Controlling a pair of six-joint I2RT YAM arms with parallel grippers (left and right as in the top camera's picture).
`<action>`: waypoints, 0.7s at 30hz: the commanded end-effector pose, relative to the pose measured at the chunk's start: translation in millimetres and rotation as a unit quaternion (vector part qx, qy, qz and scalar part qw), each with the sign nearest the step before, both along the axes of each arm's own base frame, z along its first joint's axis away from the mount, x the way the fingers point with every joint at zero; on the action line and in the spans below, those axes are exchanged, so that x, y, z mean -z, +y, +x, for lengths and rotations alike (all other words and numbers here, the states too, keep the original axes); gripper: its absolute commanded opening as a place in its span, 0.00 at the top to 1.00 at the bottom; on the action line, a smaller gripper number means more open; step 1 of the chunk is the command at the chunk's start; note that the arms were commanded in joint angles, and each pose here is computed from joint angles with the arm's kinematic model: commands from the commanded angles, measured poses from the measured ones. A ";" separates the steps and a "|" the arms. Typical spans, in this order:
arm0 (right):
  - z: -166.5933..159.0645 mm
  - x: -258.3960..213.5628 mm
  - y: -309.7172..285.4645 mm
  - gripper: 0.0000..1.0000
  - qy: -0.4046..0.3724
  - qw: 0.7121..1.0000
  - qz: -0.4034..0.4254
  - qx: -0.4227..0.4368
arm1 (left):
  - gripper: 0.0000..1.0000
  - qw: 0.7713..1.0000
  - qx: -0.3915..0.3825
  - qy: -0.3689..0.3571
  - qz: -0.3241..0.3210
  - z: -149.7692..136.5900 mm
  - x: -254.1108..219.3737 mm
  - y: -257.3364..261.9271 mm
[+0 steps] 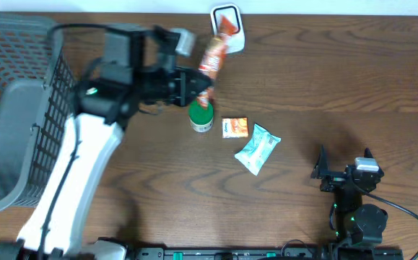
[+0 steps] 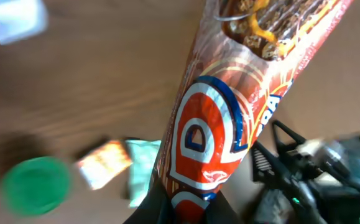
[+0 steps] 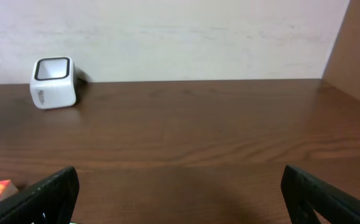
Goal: Scan the item barcode
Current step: 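Lift the chocolate bar and carry it past the scanner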
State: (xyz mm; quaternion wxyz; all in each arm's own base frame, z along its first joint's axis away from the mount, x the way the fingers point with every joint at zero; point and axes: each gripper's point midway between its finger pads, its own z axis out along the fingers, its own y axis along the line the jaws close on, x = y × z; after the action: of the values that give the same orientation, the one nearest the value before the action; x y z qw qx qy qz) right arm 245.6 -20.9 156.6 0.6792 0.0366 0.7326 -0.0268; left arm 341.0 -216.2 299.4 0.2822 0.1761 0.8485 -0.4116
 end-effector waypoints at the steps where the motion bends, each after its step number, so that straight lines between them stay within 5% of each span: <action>1: -0.3 -0.1 0.6 0.01 -0.001 1.000 0.001 -0.001 | 0.92 0.989 0.116 0.046 -0.083 -17.1 4.7 -42.4; 11: -0.3 -0.1 0.6 0.01 -0.001 1.000 0.001 -0.001 | 0.92 0.920 0.291 0.102 -0.242 -37.2 7.3 -66.1; 21: -0.3 -0.1 0.6 0.01 -0.001 1.000 0.001 -0.001 | 0.93 0.913 0.267 0.194 -0.242 -36.2 40.6 -67.4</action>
State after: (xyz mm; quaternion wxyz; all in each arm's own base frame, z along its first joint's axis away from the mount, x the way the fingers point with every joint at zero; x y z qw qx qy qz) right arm 245.6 -20.9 156.6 0.6792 0.0366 0.7326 -0.0271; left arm 314.0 -284.9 254.9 0.0414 0.2388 0.7002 -0.6715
